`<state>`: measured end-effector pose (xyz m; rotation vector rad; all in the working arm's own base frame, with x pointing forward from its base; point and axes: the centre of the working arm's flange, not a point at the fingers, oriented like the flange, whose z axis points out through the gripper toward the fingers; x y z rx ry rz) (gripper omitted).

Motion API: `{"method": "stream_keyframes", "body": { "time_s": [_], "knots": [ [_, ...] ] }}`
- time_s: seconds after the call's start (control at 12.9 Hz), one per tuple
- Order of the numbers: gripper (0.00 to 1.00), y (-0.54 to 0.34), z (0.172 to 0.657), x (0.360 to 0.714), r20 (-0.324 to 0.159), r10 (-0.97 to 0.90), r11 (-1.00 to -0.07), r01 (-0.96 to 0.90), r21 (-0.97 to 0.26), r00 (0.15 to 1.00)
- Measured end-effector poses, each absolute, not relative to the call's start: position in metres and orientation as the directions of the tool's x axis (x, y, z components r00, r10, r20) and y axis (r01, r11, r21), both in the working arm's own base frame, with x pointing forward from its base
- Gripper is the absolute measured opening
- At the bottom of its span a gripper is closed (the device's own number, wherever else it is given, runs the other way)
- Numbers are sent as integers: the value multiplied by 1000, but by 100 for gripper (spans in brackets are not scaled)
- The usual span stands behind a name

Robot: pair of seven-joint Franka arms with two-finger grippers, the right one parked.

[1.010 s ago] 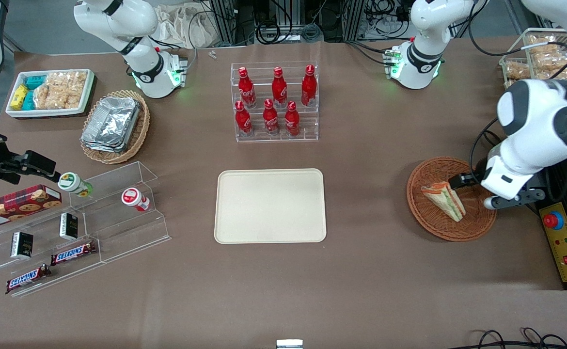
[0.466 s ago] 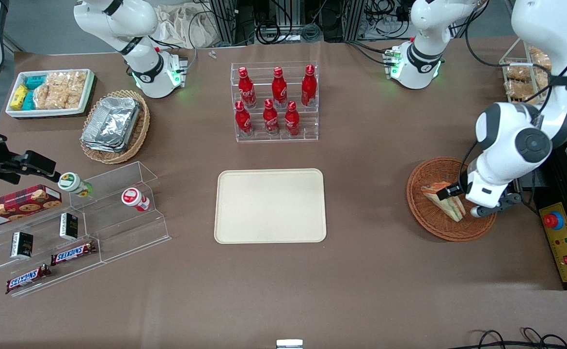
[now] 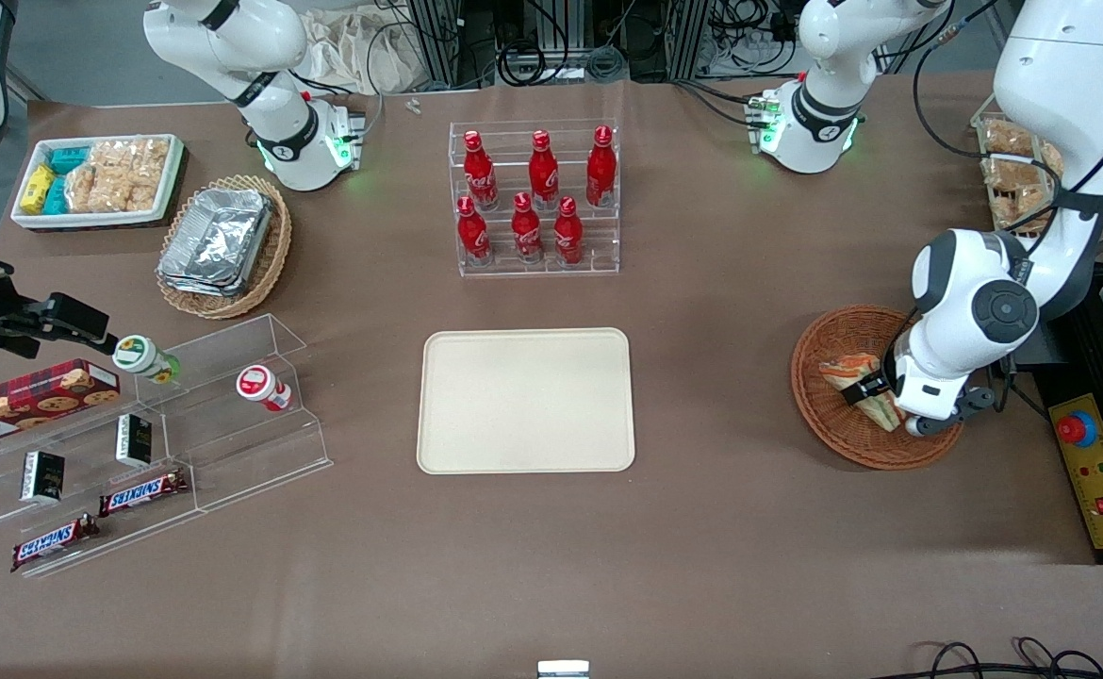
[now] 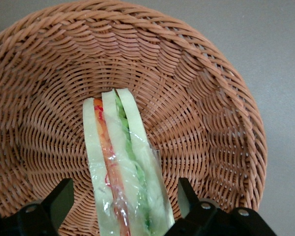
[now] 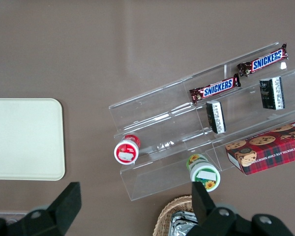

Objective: Place sandwich from basket to tray
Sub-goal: 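Close the left gripper on the sandwich's wrapped edge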

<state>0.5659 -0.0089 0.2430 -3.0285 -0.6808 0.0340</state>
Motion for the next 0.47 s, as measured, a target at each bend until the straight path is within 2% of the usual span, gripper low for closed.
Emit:
{"method": "stream_keyframes", "body": {
  "time_s": [0.08, 0.31, 0.47],
  "knots": [
    [85, -9, 244, 566, -11, 443, -896, 442, -41, 897],
    [48, -9, 251, 568, -13, 458, -888, 456, -59, 889],
    [32, -13, 274, 573, -43, 457, -886, 450, -111, 888]
  ]
}}
